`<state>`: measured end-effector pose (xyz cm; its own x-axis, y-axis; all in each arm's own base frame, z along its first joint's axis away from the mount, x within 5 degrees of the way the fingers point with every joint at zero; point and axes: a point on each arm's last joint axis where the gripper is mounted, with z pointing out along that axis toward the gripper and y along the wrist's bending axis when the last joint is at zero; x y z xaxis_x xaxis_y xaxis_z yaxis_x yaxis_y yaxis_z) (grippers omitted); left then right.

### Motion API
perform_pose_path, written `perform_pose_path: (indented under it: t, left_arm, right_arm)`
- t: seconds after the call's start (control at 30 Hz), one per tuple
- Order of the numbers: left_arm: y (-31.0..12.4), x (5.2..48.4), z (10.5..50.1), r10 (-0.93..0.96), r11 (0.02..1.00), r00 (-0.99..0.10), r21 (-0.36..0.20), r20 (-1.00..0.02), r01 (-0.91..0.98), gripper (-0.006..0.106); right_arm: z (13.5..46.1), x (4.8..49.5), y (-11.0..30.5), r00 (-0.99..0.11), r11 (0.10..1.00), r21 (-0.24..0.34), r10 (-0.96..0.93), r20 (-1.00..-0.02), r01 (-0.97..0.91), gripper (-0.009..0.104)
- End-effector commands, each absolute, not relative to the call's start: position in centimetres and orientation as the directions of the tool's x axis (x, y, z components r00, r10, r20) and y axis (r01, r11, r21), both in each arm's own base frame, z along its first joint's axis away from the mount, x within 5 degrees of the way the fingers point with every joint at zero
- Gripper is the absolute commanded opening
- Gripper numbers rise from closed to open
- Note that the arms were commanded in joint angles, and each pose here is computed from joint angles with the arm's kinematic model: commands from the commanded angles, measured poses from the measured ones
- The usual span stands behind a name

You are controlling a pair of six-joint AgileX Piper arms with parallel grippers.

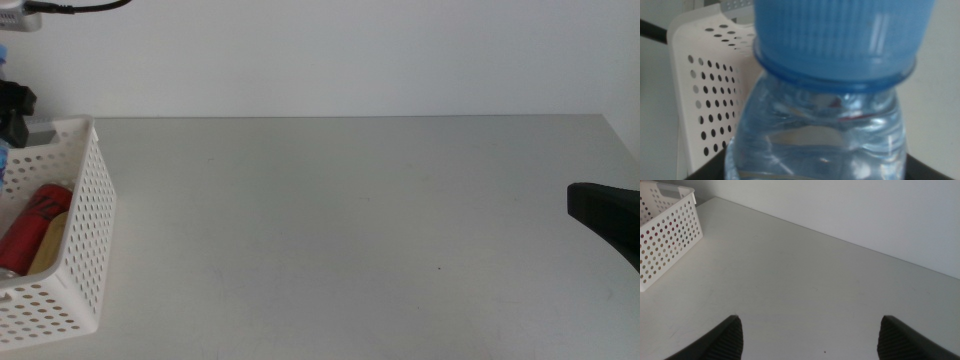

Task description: Use arms to grab the bottles and put them into the dustbin to the left of the table.

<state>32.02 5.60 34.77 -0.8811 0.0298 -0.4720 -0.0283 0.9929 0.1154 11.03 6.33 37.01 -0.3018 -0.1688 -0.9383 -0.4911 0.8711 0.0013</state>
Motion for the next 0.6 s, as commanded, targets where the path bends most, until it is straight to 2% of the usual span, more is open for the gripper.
perform_pose_path:
  t: [0.0, 0.17, 0.3, 0.4, 0.5, 0.57]
  left_arm:
    - [6.3, 31.8, 37.1, 0.025, 0.99, -0.822, 0.125, -0.569, -0.056, -0.001]
    - [7.5, 33.3, 34.7, 0.001, 0.99, -0.861, 0.123, -0.509, -0.072, 0.0]
    - [7.7, 34.7, 32.5, 0.014, 0.992, -0.892, 0.119, -0.453, -0.044, 0.009]
    - [7.6, 35.4, 31.2, 0.0, 0.995, -0.904, 0.09, -0.427, -0.043, 0.026]
    - [7.6, 35.8, 30.5, -0.007, 0.996, -0.91, 0.077, -0.414, -0.043, 0.049]
    - [7.6, 35.8, 30.5, -0.007, 0.996, -0.91, 0.077, -0.415, -0.043, 0.069]
  right_arm:
    - [38.6, 11.1, 6.2, -0.21, 0.873, -0.02, -0.14, -0.968, -0.488, 0.075]
    - [38.6, 11.1, 6.2, -0.21, 0.873, -0.02, -0.14, -0.968, -0.488, 0.075]
    - [38.6, 11.1, 6.2, -0.21, 0.873, -0.02, -0.14, -0.968, -0.488, 0.075]
    - [38.6, 11.1, 6.2, -0.21, 0.873, -0.02, -0.14, -0.968, -0.488, 0.075]
    - [38.6, 11.1, 6.2, -0.21, 0.873, -0.02, -0.14, -0.968, -0.488, 0.075]
    - [38.6, 11.1, 6.2, -0.21, 0.873, -0.02, -0.14, -0.968, -0.488, 0.075]
